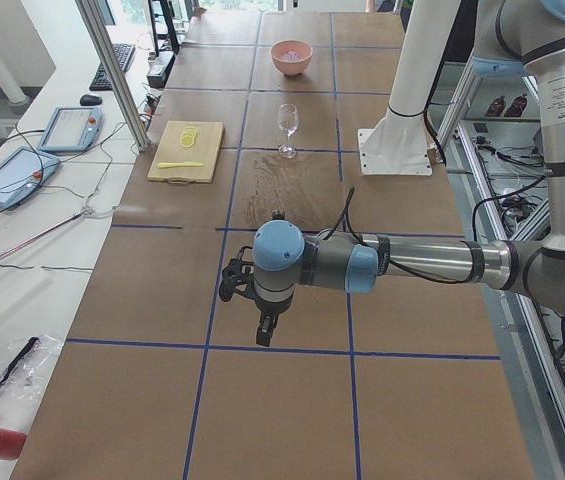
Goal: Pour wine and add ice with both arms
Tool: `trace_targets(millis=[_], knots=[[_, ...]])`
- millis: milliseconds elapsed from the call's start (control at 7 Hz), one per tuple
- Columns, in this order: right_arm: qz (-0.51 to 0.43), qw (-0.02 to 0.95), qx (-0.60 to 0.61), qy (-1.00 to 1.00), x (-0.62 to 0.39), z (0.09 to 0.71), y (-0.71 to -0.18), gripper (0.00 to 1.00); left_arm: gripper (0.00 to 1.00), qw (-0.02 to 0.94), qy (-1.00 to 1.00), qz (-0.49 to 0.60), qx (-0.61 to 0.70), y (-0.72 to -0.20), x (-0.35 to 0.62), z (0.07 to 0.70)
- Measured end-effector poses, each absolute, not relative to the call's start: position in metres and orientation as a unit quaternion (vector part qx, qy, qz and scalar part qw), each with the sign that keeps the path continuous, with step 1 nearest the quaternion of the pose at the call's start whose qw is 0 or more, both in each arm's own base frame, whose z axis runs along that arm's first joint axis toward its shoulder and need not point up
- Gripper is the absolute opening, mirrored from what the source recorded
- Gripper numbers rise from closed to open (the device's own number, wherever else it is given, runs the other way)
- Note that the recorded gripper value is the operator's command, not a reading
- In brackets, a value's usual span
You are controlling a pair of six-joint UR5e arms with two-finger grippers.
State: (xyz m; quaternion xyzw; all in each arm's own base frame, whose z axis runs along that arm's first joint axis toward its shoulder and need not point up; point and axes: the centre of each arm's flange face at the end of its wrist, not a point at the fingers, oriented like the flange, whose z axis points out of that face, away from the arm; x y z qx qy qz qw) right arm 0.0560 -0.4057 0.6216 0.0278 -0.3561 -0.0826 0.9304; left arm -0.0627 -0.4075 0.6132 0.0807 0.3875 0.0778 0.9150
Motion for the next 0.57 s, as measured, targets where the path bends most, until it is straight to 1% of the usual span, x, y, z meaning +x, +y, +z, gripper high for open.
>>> trace_targets(millis=[571], knots=[[-0.085, 0.93, 0.04, -0.356, 0.056, 0.608, -0.409, 1.0, 1.0, 0.915, 0.386, 0.08, 0.083, -0.407, -0.063, 0.613]])
